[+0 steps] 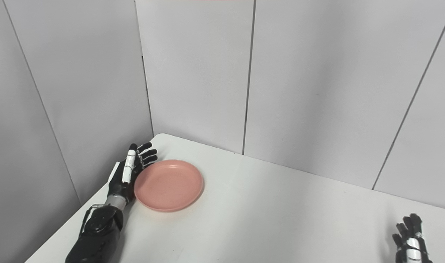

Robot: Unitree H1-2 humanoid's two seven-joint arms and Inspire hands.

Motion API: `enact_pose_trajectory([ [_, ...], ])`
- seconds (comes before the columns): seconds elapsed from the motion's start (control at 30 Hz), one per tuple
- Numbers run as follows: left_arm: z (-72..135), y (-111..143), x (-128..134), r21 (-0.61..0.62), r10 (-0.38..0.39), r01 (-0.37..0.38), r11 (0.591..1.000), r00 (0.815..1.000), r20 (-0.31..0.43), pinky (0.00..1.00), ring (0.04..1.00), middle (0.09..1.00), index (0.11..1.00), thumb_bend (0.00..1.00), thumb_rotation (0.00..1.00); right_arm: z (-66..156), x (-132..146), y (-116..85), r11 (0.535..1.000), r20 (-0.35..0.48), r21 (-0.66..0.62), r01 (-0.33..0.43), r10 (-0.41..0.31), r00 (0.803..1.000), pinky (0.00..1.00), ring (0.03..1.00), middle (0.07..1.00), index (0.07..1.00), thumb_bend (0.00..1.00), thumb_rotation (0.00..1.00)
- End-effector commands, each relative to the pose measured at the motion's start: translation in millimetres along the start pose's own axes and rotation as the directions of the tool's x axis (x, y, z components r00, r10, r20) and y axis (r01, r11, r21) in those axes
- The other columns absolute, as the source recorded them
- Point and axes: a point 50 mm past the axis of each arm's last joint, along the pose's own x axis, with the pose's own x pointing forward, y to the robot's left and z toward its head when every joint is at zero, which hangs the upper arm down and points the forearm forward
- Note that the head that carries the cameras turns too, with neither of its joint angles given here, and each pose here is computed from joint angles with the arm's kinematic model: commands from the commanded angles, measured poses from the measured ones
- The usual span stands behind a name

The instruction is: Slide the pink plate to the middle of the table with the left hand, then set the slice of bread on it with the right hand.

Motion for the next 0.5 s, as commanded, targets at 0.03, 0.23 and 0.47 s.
enact_pose_trajectory([
  [0.03, 26.6, -7.1, 12.2, -0.014, -0.032, 0.033, 0.999, 0.996, 0.086, 0.79, 0.795, 0.784, 0.784, 0.69, 1.00, 7.1, 1.6, 1.9, 1.000, 0.044, 0.000, -0.005, 0.005, 0.999, 1.00, 0.996, 1.000, 1.000, 0.58, 0.92],
  [0.23, 24.7, -14.1, 12.8, -0.050, -0.056, 0.060, 0.997, 0.995, 0.076, 0.77, 0.799, 0.784, 0.783, 0.72, 1.00, 8.0, 1.3, 2.5, 1.000, 0.047, 0.002, -0.007, 0.007, 0.999, 1.00, 0.992, 0.997, 1.000, 0.57, 0.92],
  [0.47, 22.4, -22.4, 12.4, -0.048, -0.079, 0.083, 0.995, 0.994, 0.073, 0.80, 0.786, 0.774, 0.777, 0.72, 1.00, 8.8, 1.6, 2.6, 1.000, 0.049, 0.004, -0.006, 0.005, 0.999, 1.00, 0.990, 0.998, 1.000, 0.56, 0.92],
])
